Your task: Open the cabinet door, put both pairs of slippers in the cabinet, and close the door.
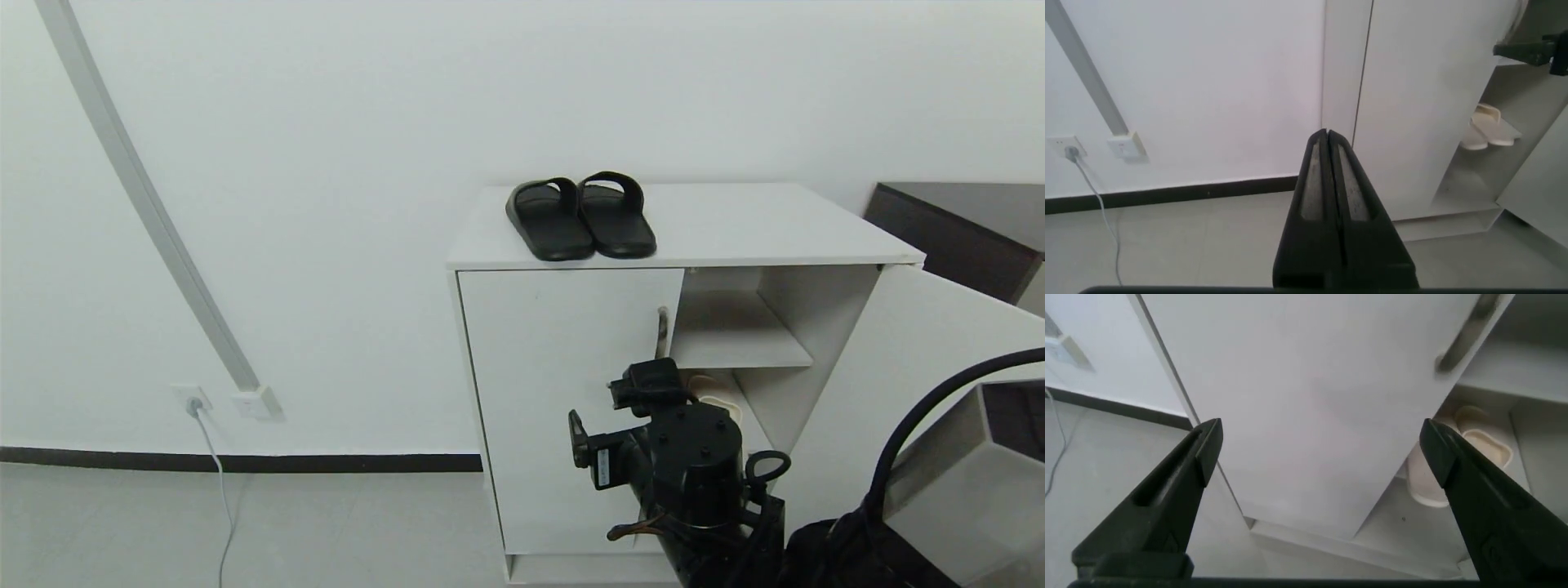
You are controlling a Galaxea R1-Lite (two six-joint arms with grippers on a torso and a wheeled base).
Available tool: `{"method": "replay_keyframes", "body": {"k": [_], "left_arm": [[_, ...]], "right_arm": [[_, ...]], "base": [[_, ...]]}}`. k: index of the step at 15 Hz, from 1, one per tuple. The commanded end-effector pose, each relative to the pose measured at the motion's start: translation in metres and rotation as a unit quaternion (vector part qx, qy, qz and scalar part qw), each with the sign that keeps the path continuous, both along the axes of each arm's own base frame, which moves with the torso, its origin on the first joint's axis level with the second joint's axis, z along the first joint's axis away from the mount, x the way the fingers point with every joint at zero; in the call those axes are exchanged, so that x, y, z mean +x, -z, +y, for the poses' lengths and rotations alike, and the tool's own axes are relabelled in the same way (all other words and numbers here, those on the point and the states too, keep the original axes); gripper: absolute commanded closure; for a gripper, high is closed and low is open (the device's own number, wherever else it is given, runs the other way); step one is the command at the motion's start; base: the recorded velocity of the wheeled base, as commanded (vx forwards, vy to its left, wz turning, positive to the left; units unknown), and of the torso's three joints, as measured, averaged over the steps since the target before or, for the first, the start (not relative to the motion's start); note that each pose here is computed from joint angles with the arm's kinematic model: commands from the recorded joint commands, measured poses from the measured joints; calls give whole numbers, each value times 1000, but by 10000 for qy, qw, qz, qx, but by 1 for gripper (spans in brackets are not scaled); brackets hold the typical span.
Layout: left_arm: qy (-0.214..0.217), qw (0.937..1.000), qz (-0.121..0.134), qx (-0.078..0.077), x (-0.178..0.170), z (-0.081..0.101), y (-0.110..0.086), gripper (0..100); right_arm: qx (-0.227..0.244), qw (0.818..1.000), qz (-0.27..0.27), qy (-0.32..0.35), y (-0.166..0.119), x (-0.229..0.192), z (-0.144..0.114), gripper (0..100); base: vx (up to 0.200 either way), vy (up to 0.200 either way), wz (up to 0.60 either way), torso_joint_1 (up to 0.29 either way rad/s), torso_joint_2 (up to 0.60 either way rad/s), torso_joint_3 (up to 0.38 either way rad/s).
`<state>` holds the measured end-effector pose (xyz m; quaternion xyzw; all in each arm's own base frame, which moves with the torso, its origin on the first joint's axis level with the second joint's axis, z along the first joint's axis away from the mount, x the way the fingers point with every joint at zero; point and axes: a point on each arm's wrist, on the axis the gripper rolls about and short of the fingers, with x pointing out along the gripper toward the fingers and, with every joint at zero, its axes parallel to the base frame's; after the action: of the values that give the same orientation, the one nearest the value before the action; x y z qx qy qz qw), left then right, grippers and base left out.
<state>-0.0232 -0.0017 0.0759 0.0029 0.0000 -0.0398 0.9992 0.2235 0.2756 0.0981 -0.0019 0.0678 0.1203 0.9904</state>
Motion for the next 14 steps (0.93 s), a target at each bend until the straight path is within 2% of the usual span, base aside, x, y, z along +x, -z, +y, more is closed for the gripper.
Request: {"method": "replay_keyframes", "body": {"k": [1,14], "left_arm": [[-7,10000,6,2,0,0,0,100],[-7,10000,6,2,0,0,0,100]], "right_arm": [[-4,10000,2,0,0,0,0,0],[25,10000,-33,-2,-2,0,1,0]], "base": [[0,0,0,198,-491,-320],[0,0,0,222,-541,-319]]}}
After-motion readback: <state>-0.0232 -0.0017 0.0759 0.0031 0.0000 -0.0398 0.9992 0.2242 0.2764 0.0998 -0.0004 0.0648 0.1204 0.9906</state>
